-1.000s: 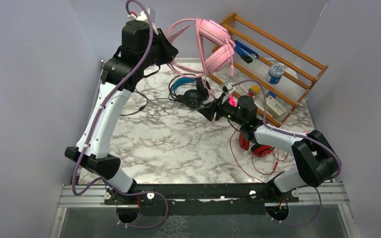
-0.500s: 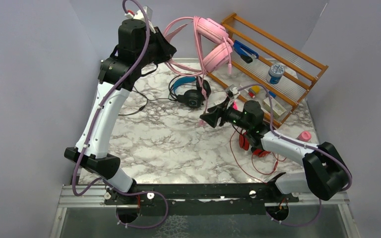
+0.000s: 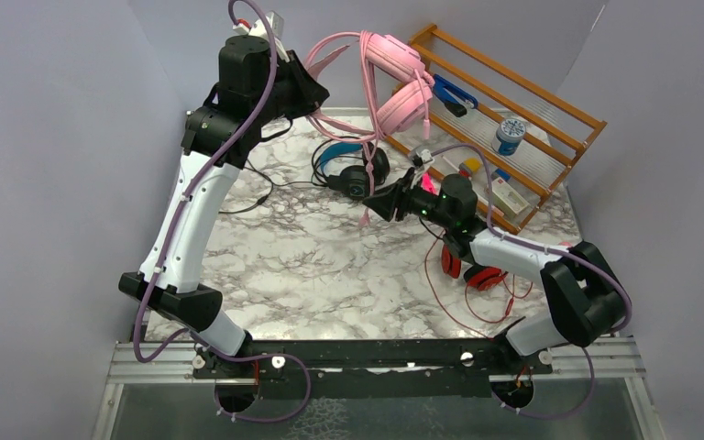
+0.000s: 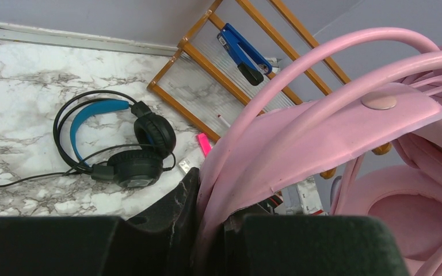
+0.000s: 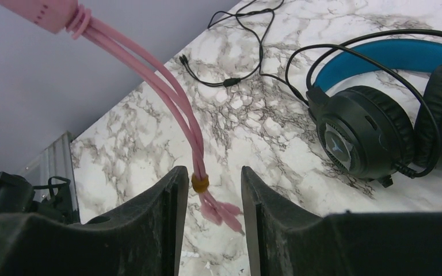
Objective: Wrap the headphones
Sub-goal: Wrap the headphones cable around the headphones.
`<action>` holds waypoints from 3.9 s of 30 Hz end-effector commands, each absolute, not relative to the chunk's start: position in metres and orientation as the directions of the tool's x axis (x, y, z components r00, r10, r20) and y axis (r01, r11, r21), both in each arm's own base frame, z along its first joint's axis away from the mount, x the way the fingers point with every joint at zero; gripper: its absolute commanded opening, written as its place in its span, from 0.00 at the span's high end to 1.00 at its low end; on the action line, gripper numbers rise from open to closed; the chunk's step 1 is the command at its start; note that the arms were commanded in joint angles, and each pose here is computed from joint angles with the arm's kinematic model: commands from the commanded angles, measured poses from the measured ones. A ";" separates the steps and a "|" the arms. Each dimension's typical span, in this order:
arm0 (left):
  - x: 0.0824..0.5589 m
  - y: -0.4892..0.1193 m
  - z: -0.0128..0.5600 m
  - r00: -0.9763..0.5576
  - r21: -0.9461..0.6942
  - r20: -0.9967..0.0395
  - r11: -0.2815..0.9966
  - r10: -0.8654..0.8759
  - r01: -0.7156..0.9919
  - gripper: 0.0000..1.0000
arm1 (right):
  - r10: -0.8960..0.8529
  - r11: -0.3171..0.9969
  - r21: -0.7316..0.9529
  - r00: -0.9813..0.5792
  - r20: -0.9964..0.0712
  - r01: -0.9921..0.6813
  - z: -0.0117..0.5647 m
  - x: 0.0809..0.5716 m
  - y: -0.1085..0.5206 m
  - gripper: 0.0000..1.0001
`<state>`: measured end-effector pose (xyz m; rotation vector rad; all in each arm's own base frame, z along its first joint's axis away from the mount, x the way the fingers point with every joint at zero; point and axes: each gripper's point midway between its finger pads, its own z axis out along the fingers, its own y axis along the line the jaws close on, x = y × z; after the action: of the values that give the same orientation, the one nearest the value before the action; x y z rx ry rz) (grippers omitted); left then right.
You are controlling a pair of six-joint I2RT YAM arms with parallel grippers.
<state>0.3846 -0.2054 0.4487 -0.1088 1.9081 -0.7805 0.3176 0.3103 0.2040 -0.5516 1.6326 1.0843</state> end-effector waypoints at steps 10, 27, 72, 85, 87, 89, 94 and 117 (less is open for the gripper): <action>0.370 -0.205 0.507 -0.370 -0.603 -0.793 0.711 -0.484 0.362 1.00 | 0.212 0.447 0.376 -0.313 -0.926 -0.811 0.224 0.318 0.314 0.71; 0.367 -0.203 0.510 -0.365 -0.603 -0.794 0.708 -0.487 0.367 1.00 | 0.206 0.379 0.401 -0.347 -0.915 -0.834 0.229 0.310 0.323 0.49; 0.361 -0.204 0.524 -0.367 -0.618 -0.785 0.678 -0.499 0.398 1.00 | 0.064 0.206 0.428 -0.424 -0.903 -0.880 0.134 0.306 0.343 0.24; 0.357 -0.205 0.526 -0.372 -0.622 -0.781 0.669 -0.501 0.407 1.00 | 0.098 0.116 0.467 -0.458 -0.883 -0.876 0.131 0.299 0.372 0.34; 0.356 -0.205 0.526 -0.374 -0.622 -0.781 0.668 -0.500 0.407 1.00 | 0.103 0.115 0.467 -0.457 -0.883 -0.877 0.132 0.300 0.374 0.30; 0.356 -0.205 0.527 -0.373 -0.622 -0.781 0.669 -0.501 0.407 1.00 | 0.102 0.105 0.472 -0.463 -0.881 -0.875 0.130 0.298 0.377 0.30; 0.355 -0.204 0.526 -0.371 -0.617 -0.786 0.674 -0.495 0.408 1.00 | 0.104 0.116 0.484 -0.474 -0.874 -0.867 0.129 0.296 0.376 0.43; 0.354 -0.178 0.549 -0.174 -0.386 -0.922 0.796 -0.346 0.466 1.00 | 0.176 0.571 0.630 -0.670 -0.721 -0.527 0.094 0.278 0.201 1.00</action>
<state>0.3759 -0.1903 0.4899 0.0942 1.7805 -0.7025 0.2704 0.2364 0.1121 -0.4827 1.9276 1.2246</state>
